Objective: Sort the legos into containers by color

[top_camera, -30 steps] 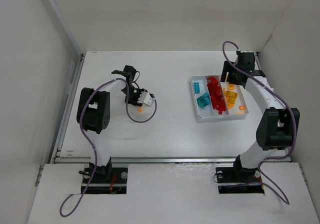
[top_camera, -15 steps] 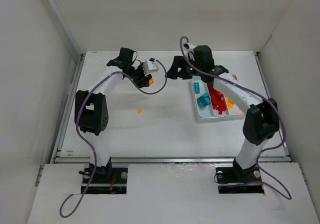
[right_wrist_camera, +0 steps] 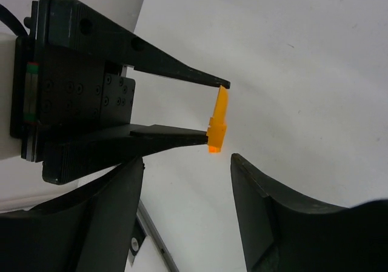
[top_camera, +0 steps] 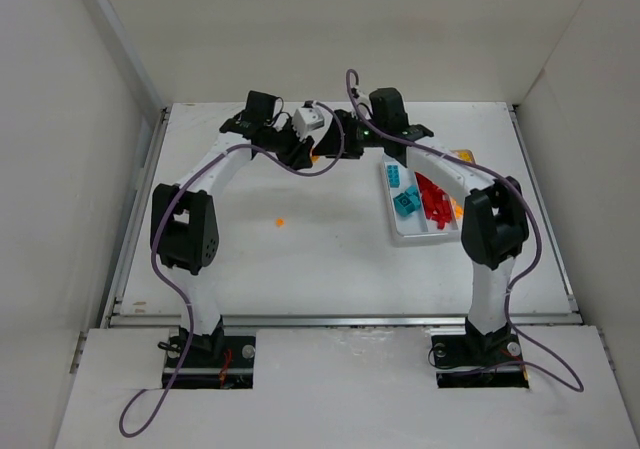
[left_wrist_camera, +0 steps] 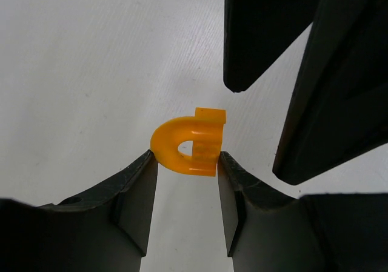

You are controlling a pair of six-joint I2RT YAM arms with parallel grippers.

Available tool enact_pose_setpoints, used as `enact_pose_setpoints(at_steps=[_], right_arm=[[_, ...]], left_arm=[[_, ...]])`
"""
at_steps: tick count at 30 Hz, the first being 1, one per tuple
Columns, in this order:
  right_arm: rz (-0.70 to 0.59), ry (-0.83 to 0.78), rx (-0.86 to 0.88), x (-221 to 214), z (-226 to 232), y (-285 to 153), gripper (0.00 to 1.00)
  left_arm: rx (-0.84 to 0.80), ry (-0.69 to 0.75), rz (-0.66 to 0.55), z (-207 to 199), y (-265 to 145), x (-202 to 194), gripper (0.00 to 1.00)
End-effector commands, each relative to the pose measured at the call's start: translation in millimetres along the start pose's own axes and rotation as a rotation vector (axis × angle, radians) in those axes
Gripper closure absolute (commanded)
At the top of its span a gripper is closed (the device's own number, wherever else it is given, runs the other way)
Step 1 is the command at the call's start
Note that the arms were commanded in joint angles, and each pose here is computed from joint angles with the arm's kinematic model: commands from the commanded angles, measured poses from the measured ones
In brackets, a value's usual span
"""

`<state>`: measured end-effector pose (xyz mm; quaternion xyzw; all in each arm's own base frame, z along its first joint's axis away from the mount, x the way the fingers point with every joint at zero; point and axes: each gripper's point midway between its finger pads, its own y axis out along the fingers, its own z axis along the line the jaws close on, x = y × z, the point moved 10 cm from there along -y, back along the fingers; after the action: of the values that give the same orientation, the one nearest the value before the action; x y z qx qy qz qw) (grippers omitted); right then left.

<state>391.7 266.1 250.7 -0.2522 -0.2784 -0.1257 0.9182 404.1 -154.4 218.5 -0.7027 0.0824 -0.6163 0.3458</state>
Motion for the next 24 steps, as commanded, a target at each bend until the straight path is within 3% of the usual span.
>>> enact_pose_setpoints(at_steps=[1,6,20,24], right_arm=[[-0.035,-0.04,0.082,13.0,18.0,2.8,0.36],[-0.03,-0.034,0.064,11.8,11.0,16.2,0.46],[-0.054,-0.031,0.051,21.5,1.9,33.3,0.55],[-0.049,-0.036,0.058,20.4,4.7,37.3,0.68]], left_arm=[[0.03,0.05,-0.107,-3.8,-23.1,38.1,1.0],[0.022,0.05,-0.112,-4.4,-23.0,38.5,1.0],[-0.006,0.048,-0.098,-10.2,-22.4,39.0,1.0],[-0.013,0.053,-0.098,-13.0,-20.1,40.6,1.0]])
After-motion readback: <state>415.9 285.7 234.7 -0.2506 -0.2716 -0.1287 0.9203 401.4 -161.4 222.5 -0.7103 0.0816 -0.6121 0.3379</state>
